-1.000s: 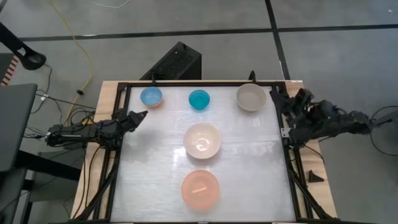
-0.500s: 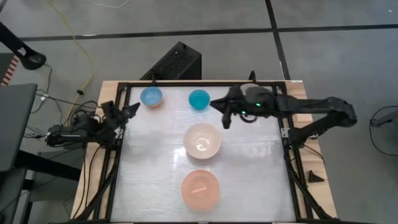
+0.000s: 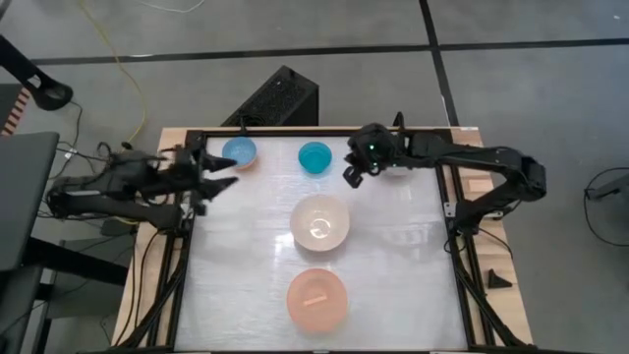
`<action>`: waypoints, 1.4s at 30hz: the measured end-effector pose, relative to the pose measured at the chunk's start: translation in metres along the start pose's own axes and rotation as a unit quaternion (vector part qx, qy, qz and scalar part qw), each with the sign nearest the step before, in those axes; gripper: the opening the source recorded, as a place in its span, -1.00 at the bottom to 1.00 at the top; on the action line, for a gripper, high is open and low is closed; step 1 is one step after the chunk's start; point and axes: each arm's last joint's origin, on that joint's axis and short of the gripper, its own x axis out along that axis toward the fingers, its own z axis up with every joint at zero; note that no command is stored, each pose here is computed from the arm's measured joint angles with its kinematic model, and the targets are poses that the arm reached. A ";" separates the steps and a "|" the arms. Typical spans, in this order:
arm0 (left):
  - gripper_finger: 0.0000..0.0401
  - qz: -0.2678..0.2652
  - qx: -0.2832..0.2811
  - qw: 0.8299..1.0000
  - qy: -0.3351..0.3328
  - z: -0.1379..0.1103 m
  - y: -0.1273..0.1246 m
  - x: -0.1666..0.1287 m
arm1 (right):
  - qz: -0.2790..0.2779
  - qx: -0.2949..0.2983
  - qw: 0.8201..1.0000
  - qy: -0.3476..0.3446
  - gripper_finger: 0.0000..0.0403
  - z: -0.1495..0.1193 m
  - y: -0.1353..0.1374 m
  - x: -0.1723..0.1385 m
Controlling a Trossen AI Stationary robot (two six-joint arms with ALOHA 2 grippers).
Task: Nest bowls inside each other
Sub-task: Stack the orange transparent bowl on top of the white bowl
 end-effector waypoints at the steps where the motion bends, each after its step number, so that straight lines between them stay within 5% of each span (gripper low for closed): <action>1: 0.09 0.003 0.025 0.999 0.031 0.004 -0.002 0.007 | 0.008 0.002 1.000 0.012 -0.59 -0.002 -0.003 -0.003; 7: 0.09 0.006 0.115 0.985 0.126 0.008 -0.013 0.049 | 0.172 0.049 0.981 0.068 -0.59 -0.006 0.003 -0.012; 12: 0.09 0.020 0.122 0.981 0.151 0.002 -0.011 0.067 | 0.311 0.084 0.938 0.125 -0.59 -0.015 0.041 -0.025; 16: 0.09 0.033 0.121 0.980 0.157 0.000 -0.007 0.072 | 0.360 0.088 0.917 0.146 -0.59 -0.025 0.080 -0.039; 33: 0.09 0.027 0.085 0.985 0.147 0.004 0.002 0.073 | 0.285 0.136 0.925 0.213 -0.58 -0.092 0.183 -0.046; 42: 0.09 0.004 0.072 0.985 0.155 0.003 0.001 0.073 | 0.267 0.159 0.915 0.258 -0.17 -0.130 0.228 -0.018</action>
